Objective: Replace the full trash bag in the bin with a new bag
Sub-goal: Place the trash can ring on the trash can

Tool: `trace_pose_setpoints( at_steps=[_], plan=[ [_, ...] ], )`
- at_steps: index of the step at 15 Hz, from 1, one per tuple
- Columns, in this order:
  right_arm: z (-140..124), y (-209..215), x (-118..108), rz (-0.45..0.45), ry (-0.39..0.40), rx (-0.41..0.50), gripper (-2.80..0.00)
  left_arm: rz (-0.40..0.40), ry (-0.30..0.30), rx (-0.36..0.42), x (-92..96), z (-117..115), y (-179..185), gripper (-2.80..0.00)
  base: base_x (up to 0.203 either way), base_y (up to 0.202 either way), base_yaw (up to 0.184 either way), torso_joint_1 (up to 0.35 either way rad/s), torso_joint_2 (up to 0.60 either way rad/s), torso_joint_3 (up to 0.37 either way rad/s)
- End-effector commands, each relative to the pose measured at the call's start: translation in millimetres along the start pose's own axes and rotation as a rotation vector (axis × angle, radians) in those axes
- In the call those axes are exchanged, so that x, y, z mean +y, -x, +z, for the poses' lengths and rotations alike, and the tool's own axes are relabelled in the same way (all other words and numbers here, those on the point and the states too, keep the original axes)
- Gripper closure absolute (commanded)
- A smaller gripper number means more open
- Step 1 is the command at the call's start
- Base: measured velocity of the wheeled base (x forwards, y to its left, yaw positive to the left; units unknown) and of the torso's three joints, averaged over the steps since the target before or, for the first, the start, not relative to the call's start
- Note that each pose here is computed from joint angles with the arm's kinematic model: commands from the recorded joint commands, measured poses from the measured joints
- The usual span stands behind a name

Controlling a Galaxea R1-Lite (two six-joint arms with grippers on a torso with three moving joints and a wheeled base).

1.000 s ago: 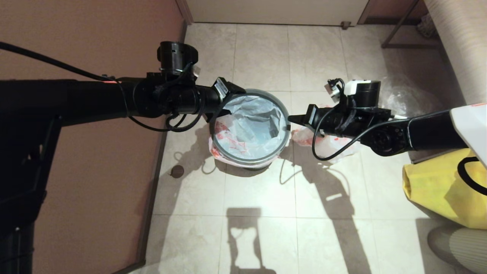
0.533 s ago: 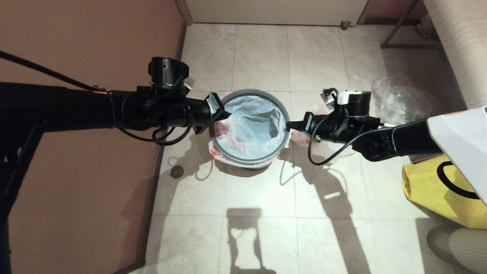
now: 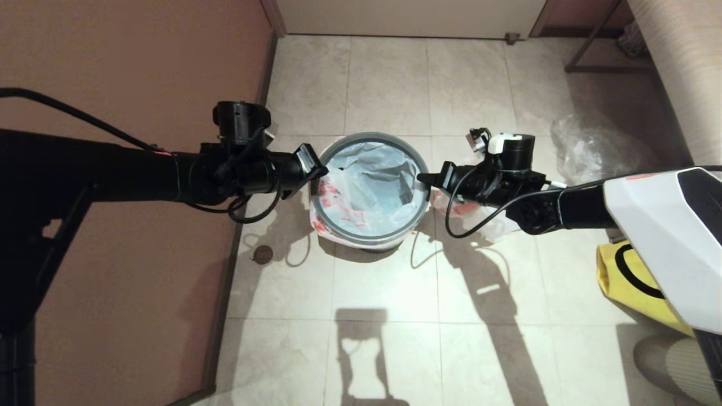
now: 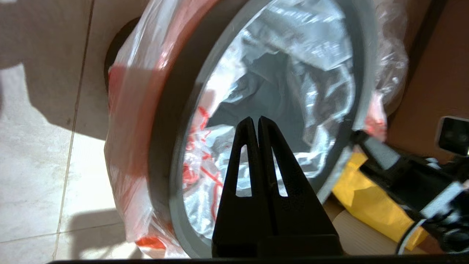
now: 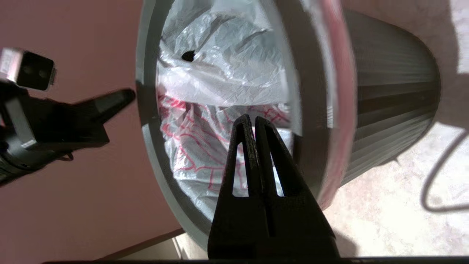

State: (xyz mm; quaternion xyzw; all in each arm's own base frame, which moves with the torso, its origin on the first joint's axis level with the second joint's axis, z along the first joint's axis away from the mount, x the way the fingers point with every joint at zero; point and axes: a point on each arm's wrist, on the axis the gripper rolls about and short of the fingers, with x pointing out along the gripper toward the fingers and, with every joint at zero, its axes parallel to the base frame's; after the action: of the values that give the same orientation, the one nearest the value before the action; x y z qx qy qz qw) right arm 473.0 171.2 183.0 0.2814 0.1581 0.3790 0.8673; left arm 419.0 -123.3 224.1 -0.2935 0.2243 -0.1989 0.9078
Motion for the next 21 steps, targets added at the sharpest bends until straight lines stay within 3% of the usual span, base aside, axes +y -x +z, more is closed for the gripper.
trace_pose_setpoints(
  at_steps=[1,3,9,14,17,21],
  plan=[
    [-7,-7,-8,-0.002,-0.008,0.01,0.0,0.025,0.015,0.031,13.3,-10,-15,0.0,0.0,0.0,0.0,0.0,0.0,0.0],
    [-10,-12,-13,-0.001,-0.008,0.012,0.0,0.048,0.021,0.049,25.0,-19,-28,0.0,0.0,0.0,0.0,0.0,0.0,0.0],
    [-22,-25,-32,0.0,-0.014,0.023,0.0,0.037,0.012,-0.013,75.6,-54,-77,0.0,0.0,0.0,0.0,0.0,0.0,0.0],
    [-20,-24,-28,0.005,-0.011,0.022,0.0,0.028,0.01,-0.03,71.5,-49,-74,0.0,0.0,0.0,0.0,0.0,0.0,0.0],
    [-6,-10,-4,0.02,-0.002,0.01,0.0,-0.033,-0.012,-0.071,37.3,-33,-53,0.0,0.0,0.0,0.0,0.0,0.0,0.0],
    [35,52,80,0.008,0.075,-0.086,0.0,-0.167,-0.058,-0.172,-43.6,-9,19,0.0,0.0,0.0,0.0,0.0,0.0,0.0]
  ],
)
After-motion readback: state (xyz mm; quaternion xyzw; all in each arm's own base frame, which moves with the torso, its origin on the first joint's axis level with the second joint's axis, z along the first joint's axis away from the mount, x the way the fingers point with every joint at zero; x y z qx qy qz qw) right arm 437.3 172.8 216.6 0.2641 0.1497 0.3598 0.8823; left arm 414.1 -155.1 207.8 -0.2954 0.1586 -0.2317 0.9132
